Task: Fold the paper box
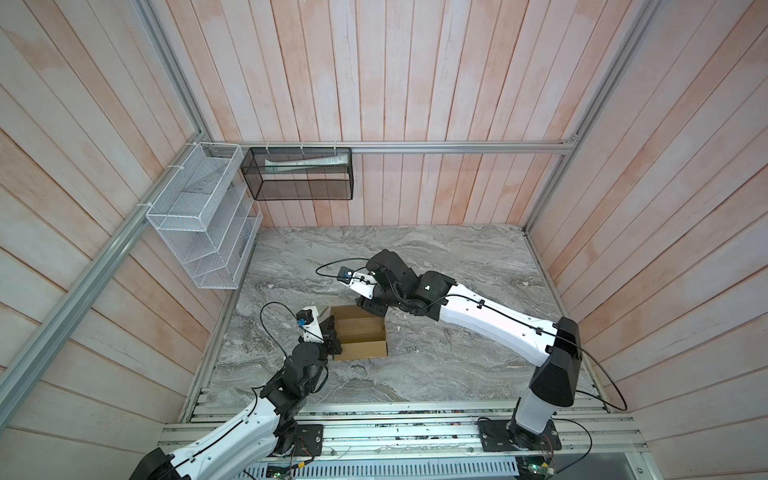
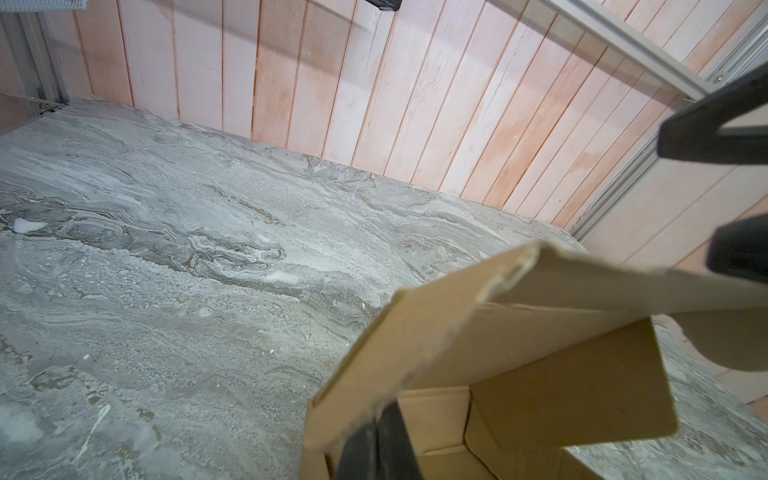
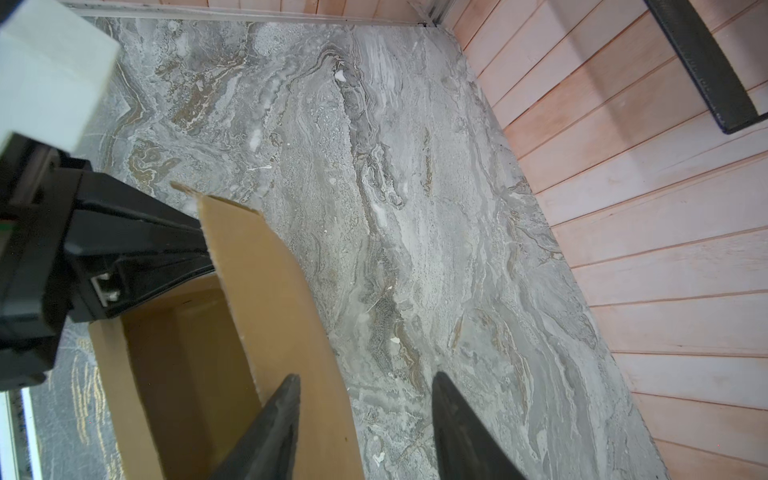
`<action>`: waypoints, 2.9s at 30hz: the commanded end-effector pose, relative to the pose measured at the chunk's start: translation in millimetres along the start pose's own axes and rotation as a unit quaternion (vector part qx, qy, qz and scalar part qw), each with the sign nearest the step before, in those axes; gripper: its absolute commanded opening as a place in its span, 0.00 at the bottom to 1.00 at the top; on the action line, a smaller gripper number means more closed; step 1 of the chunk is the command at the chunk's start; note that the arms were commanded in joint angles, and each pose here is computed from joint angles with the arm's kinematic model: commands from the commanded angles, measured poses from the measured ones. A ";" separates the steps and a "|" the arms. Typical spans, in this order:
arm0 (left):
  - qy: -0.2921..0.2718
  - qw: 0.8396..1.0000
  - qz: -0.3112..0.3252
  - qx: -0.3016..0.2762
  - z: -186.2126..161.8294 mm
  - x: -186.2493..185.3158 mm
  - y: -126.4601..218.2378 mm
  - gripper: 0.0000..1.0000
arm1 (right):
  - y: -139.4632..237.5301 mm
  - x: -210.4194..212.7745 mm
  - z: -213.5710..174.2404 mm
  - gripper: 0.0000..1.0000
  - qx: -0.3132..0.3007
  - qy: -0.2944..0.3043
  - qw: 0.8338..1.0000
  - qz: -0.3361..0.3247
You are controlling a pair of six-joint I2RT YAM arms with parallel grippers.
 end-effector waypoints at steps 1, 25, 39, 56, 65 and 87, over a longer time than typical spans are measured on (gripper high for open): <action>-0.025 0.999 0.019 0.034 -15.6 9.1 1.2 0.00 | -0.7 0.8 -0.4 0.52 0.008 0.011 1.000 0.026; -0.027 0.999 0.021 0.034 -13.8 8.5 4.0 0.00 | -0.5 22.2 13.9 0.54 0.007 0.033 0.998 0.045; -0.026 0.999 0.020 0.031 -12.3 8.0 5.2 0.00 | -36.4 28.9 6.6 0.48 0.031 0.042 0.995 0.086; -0.018 0.999 0.024 0.024 -9.6 8.2 7.1 0.01 | -46.9 43.3 -5.4 0.16 0.058 0.037 0.990 0.120; 0.000 1.000 0.016 0.027 -9.0 9.4 13.0 0.09 | -50.3 54.5 -13.7 0.10 0.046 0.026 0.990 0.133; 0.074 0.997 0.018 0.023 1.0 11.0 27.6 0.32 | -60.7 79.3 -38.3 0.09 0.054 0.004 0.985 0.161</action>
Point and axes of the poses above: each gripper's point midway between its finger pads, its own y axis back along the fingers, its own x axis along the line the jaws close on, z = x × y, the point moved 9 cm from there along y, back along the fingers, and after that the axes turned 9 degrees about y, right-handed, at the moved point
